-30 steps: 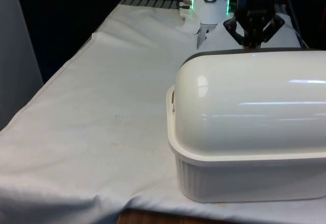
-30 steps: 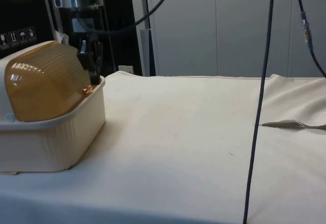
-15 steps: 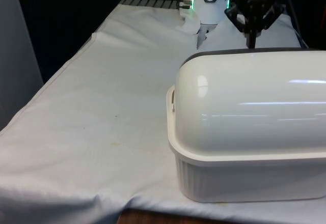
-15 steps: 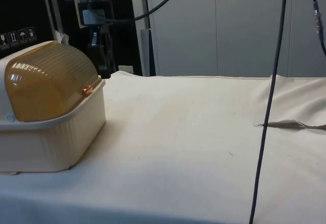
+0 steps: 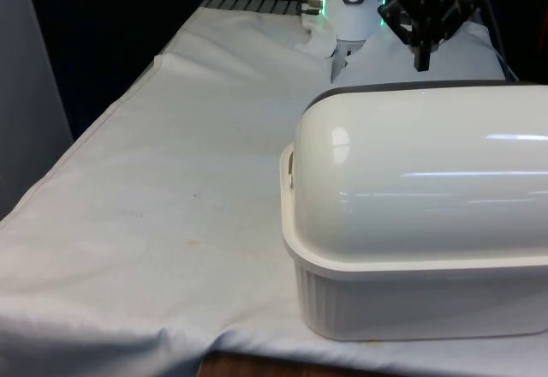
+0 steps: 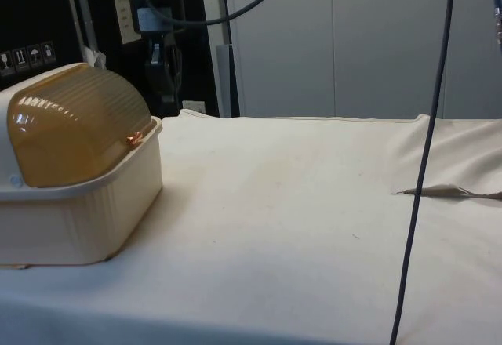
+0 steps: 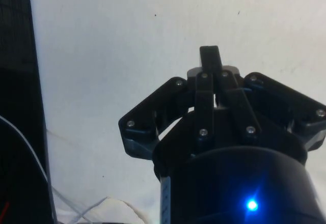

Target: Open the lid, then close it.

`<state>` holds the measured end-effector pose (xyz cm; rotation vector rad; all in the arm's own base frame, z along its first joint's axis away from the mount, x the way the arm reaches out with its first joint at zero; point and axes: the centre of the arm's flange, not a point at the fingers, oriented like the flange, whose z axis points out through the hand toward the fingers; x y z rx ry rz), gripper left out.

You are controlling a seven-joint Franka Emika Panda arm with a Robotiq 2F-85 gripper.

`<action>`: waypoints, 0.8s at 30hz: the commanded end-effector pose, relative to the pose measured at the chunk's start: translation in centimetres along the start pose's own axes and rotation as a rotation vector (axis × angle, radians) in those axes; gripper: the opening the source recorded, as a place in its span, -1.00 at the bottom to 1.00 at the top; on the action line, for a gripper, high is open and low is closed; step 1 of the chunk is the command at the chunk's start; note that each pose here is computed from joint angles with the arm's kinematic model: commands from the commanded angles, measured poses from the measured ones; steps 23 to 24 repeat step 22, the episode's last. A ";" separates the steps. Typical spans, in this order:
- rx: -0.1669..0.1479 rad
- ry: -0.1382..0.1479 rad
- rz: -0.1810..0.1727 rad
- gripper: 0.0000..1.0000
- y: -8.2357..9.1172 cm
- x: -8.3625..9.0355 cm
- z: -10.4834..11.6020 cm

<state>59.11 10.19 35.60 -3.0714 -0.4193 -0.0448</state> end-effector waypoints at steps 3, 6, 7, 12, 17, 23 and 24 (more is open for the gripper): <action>0.000 0.003 0.000 -0.80 0.0 0.0 0.0; 0.000 0.003 0.000 -0.60 0.0 0.0 0.0; 0.000 0.003 0.000 -0.50 0.0 0.0 0.0; 0.000 0.002 0.000 0.12 0.0 0.0 0.0; 0.000 0.001 0.000 0.59 0.0 0.0 0.0; 0.000 0.001 0.000 0.96 0.0 0.0 0.0; 0.000 0.001 0.000 0.96 0.0 0.0 0.0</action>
